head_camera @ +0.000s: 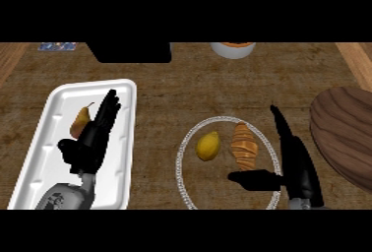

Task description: Pick the croissant from the placemat and place it in the bowl

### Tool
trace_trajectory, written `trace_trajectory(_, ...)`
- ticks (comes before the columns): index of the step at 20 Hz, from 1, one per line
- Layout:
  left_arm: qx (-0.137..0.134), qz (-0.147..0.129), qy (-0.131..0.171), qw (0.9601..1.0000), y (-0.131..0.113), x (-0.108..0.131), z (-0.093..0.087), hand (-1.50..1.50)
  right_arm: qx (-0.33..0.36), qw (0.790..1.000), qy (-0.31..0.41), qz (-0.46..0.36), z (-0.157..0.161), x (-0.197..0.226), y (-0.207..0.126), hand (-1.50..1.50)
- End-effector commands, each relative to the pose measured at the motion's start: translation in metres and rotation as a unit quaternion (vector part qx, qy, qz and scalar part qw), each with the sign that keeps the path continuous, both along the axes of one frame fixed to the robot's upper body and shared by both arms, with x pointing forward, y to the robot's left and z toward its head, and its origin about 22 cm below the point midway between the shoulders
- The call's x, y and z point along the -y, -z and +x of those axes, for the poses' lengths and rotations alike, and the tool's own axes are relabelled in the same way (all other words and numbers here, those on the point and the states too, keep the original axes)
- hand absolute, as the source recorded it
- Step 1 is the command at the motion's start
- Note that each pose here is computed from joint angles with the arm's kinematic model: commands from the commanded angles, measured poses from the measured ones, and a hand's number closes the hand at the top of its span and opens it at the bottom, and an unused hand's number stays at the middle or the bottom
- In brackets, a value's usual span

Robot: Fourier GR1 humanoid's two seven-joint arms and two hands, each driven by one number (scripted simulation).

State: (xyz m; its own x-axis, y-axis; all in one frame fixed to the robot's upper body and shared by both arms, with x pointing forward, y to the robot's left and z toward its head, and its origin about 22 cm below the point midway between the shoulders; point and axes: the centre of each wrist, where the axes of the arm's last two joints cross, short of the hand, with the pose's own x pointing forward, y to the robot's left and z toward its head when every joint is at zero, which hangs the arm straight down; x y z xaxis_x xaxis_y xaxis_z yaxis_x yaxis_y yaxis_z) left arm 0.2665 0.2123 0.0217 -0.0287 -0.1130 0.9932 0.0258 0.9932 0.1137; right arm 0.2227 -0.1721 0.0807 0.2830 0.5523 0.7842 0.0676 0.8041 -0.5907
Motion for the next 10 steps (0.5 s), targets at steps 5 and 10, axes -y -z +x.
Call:
trace_trajectory(5,0.001,0.007,0.003,1.0,-0.009,-0.03,0.001,0.0,0.005,0.999,-0.018,0.027,-0.013,0.029,-0.001,-1.5)
trace_trajectory(10,0.004,-0.005,-0.004,1.0,0.0,-0.02,0.001,0.0,0.037,0.997,-0.02,0.071,-0.014,0.011,0.006,-1.5)
